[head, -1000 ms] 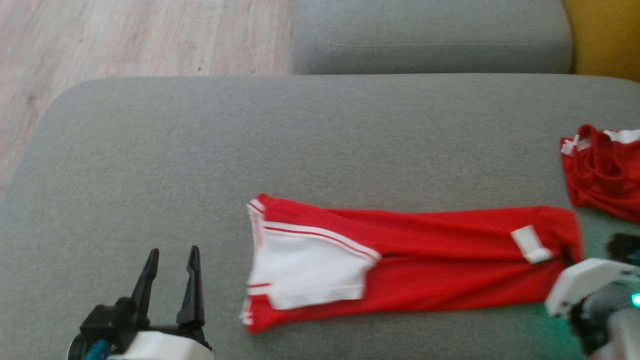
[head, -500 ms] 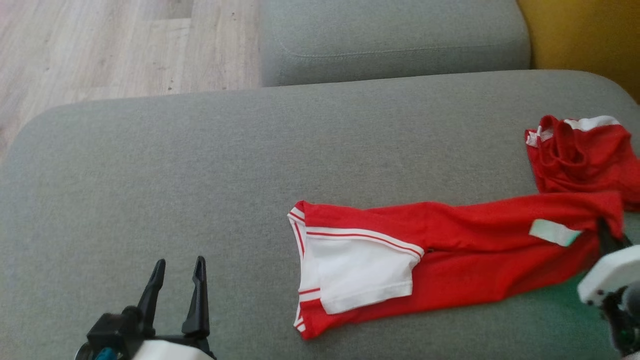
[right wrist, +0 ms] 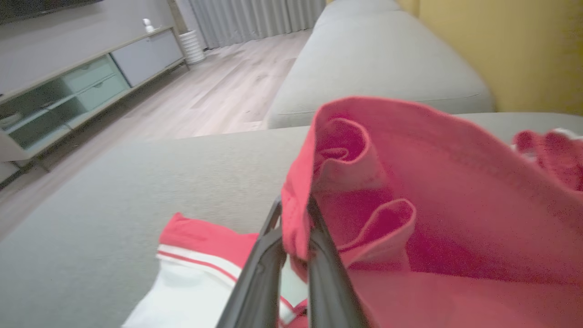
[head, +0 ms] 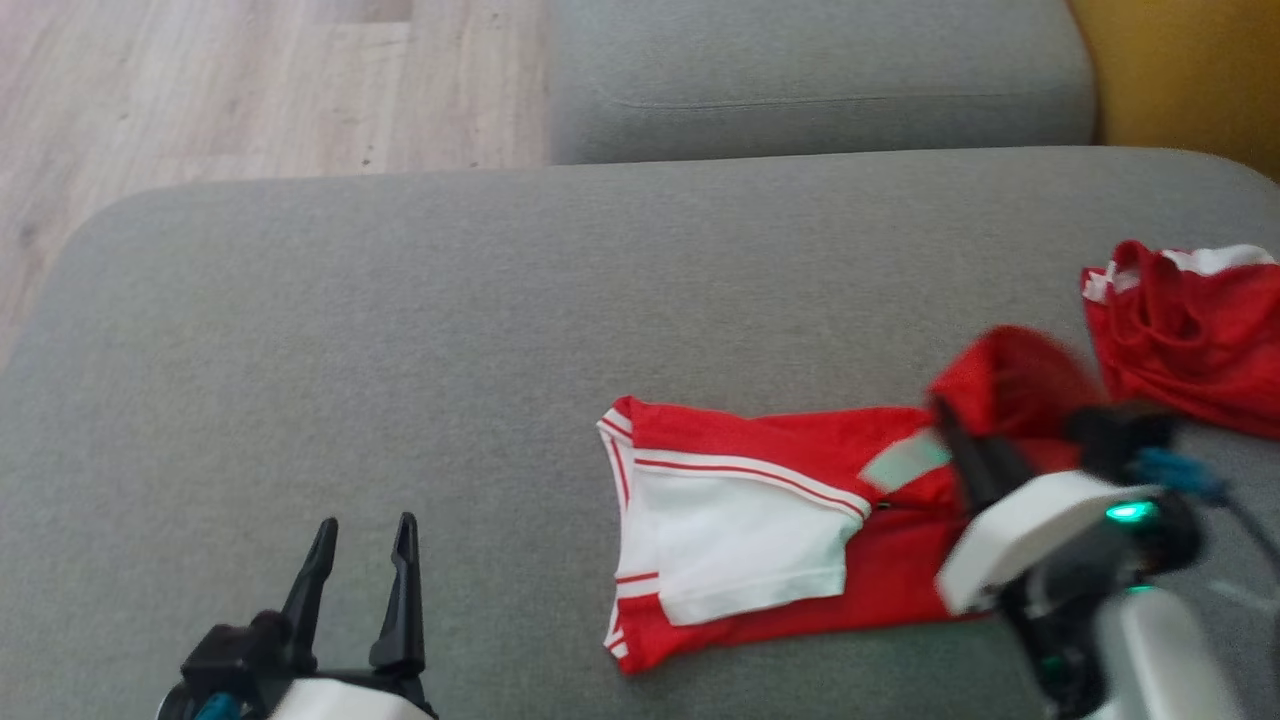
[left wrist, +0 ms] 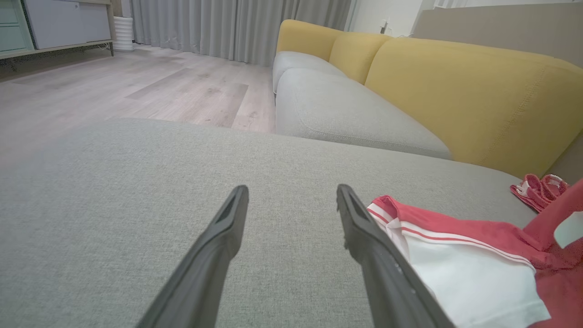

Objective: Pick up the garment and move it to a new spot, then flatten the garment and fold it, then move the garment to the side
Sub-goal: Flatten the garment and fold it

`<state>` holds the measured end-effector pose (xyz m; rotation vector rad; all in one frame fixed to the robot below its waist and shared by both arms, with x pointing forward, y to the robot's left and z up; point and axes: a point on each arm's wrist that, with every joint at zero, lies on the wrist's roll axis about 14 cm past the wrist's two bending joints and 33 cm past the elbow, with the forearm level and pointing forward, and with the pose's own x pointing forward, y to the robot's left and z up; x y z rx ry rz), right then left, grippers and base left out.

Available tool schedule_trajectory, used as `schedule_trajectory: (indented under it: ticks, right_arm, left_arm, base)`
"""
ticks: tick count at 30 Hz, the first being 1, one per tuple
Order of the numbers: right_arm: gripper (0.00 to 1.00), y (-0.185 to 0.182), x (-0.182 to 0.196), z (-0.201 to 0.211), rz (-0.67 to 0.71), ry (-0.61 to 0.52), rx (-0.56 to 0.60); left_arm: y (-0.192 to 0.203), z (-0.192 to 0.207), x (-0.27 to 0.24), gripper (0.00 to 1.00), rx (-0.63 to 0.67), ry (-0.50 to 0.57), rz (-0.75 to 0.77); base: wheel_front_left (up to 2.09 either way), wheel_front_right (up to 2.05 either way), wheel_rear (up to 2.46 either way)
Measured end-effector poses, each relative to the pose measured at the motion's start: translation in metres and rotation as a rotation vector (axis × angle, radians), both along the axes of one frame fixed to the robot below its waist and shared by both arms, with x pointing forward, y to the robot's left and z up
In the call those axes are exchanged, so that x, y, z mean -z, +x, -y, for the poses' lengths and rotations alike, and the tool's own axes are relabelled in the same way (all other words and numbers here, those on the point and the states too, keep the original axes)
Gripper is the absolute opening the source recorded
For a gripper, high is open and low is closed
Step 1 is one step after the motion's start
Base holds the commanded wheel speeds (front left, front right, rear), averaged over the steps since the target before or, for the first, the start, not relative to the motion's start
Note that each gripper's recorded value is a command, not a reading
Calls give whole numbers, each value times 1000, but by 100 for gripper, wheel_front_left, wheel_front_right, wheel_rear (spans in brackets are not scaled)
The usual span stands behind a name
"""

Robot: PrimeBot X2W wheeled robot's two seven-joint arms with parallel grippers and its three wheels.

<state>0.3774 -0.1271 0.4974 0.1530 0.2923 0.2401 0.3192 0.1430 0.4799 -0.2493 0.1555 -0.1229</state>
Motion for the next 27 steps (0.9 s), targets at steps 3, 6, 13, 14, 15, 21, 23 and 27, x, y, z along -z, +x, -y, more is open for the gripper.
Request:
schedule_trajectory:
  ticks: [3, 6, 13, 14, 15, 21, 23, 27]
  right_arm:
    - [0, -6, 4, -44, -23, 47, -123]
    - [0, -15, 13, -82, -53, 116, -227]
    - [0, -31, 36, -151, -141, 184, -426]
    - [0, -29, 36, -157, -142, 189, -441]
    - [0, -27, 37, -161, -145, 192, -451]
    - [0, -22, 58, -173, -202, 150, -491]
    - [18, -22, 66, -174, -216, 132, -497]
    - [100, -24, 69, -177, -214, 135, -503]
  left_arm:
    - [-2, -4, 1, 100, -19, -6, -4]
    - [-5, -7, 3, 100, -32, -8, -8]
    - [-5, -14, -1, 100, -57, -14, 4]
    - [-6, -15, 0, 100, -63, -14, 2]
    - [-6, -16, 1, 100, -70, -15, -1]
    - [-8, -19, 2, 100, -85, -29, -3]
    - [-9, -19, 5, 100, -91, -29, -12]
    - [-9, -19, 7, 100, -91, -27, -17]
  base:
    - [0, 0, 0]
    - [0, 0, 0]
    - [0, 0, 0]
    - [0, 0, 0]
    - [0, 0, 0]
    - [0, 0, 0]
    - [0, 0, 0]
    - [0, 0, 0]
